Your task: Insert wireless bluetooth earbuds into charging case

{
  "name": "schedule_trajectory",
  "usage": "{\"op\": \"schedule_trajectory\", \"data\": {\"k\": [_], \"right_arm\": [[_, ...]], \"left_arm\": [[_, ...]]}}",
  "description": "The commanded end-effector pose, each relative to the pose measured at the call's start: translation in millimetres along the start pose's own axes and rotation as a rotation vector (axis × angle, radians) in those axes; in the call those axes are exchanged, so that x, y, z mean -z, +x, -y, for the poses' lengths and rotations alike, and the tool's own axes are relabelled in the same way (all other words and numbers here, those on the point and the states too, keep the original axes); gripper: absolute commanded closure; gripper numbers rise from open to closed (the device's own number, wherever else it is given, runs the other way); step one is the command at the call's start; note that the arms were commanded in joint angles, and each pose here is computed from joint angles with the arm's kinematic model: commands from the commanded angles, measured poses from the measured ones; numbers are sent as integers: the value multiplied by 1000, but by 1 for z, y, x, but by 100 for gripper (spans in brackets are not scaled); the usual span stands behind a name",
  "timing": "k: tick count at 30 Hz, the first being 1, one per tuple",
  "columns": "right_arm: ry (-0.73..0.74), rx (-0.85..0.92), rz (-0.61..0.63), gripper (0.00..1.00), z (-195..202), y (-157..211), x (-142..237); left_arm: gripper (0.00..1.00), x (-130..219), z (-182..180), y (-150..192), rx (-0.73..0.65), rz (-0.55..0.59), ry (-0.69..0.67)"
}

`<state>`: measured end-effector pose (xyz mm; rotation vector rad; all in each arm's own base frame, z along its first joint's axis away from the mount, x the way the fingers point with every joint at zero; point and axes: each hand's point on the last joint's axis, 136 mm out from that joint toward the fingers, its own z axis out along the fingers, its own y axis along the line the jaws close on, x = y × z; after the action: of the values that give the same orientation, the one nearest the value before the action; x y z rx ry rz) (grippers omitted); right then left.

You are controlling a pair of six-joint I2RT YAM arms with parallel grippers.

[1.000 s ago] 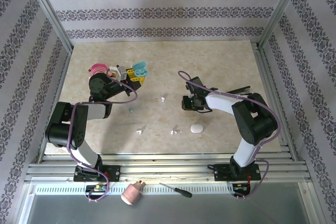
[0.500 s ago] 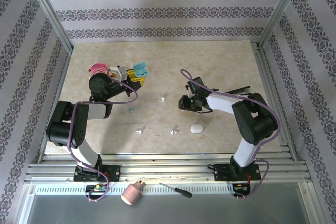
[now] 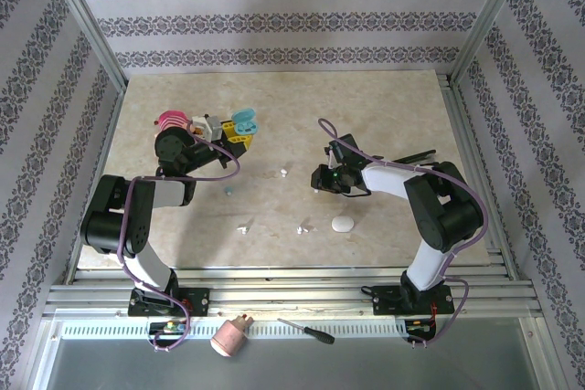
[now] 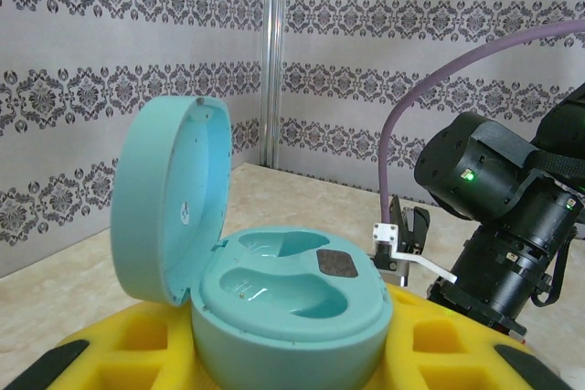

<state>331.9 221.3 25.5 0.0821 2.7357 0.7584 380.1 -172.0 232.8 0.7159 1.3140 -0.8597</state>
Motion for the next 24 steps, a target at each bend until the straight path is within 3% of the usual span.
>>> {"op": "schedule_trajectory", "data": {"k": [1, 17, 24], "right_arm": [[-8, -25, -13, 76, 5, 3, -5], [-2, -27, -32, 78, 8, 6, -11], [60, 3, 24, 80, 9, -2, 6]], "left_arm": [[74, -2, 7, -1, -31, 3, 35], [74, -3, 5, 0, -31, 2, 35], [75, -2, 4, 1, -30, 0, 29]]}}
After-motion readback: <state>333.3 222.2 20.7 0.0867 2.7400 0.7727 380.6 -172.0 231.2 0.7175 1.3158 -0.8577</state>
